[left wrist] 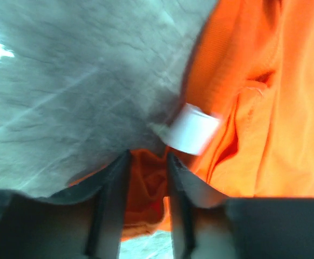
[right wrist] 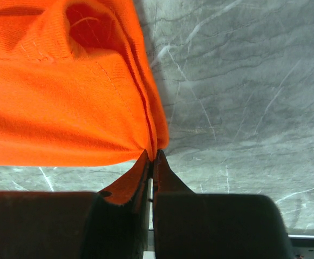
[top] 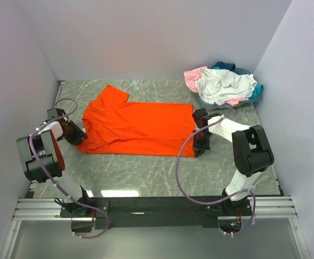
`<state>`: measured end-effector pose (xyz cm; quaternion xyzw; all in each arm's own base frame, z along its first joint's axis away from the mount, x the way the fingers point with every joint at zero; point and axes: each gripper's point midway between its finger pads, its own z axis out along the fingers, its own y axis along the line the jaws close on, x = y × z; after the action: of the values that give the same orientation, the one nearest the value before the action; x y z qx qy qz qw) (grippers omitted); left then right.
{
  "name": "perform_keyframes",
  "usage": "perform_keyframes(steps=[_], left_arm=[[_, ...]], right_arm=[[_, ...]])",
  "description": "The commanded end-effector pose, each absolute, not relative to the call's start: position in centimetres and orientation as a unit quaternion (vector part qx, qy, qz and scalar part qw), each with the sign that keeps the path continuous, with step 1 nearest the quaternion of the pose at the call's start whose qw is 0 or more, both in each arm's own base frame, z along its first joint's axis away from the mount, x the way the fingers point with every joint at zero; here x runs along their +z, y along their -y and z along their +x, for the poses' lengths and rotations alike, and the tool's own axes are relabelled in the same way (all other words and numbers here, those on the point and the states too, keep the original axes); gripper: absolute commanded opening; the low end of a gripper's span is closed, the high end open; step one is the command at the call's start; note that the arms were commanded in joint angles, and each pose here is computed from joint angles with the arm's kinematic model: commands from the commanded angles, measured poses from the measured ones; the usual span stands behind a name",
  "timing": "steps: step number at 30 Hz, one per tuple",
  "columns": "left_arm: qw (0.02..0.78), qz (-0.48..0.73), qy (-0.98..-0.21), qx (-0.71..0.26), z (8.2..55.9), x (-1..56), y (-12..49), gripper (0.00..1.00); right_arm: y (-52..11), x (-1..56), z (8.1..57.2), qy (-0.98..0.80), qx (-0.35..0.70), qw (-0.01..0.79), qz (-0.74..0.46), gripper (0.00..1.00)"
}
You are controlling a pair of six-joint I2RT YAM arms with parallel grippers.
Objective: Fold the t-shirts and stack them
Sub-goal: Fold the tshirt
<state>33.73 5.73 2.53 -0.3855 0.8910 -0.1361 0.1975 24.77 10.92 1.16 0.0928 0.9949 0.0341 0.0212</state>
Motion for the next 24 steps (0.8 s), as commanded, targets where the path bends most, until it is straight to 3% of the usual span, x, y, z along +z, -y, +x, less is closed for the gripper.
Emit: perform_keyframes(steps=[1, 6, 15, 20, 23, 24], left_arm=[[0.189, -0.390, -0.882, -0.188, 33.6, 2.3, -3.8, 0.37], [0.193, -0.388, -0.884, -0.175, 33.6, 2.9, -4.2, 0.00], [0.276, -0.428, -0.860, -0.043, 33.1, 8.1, -9.2, 0.00], [0.276, -0.438, -0.856, -0.004, 31.7, 8.9, -10.3, 0.11], [0.278, -0.439, -0.854, 0.012, 31.3, 9.3, -10.7, 0.29], [0.278, -0.440, -0.854, 0.014, 31.2, 9.3, -10.8, 0.39]], right_arm=[[-10.1, 0.5, 24.1, -0.995, 0.016, 0.018, 0.094, 0.00], [-10.2, 0.5, 24.3, -0.995, 0.016, 0.018, 0.094, 0.00], [-9.9, 0.2, 24.1, -0.995, 0.010, 0.011, 0.094, 0.00], [-9.8, 0.2, 24.3, -0.996, 0.008, 0.010, 0.093, 0.00], [-9.8, 0.1, 24.4, -0.996, 0.007, 0.007, 0.092, 0.00], [-9.8, 0.1, 24.4, -0.996, 0.006, 0.006, 0.093, 0.00]])
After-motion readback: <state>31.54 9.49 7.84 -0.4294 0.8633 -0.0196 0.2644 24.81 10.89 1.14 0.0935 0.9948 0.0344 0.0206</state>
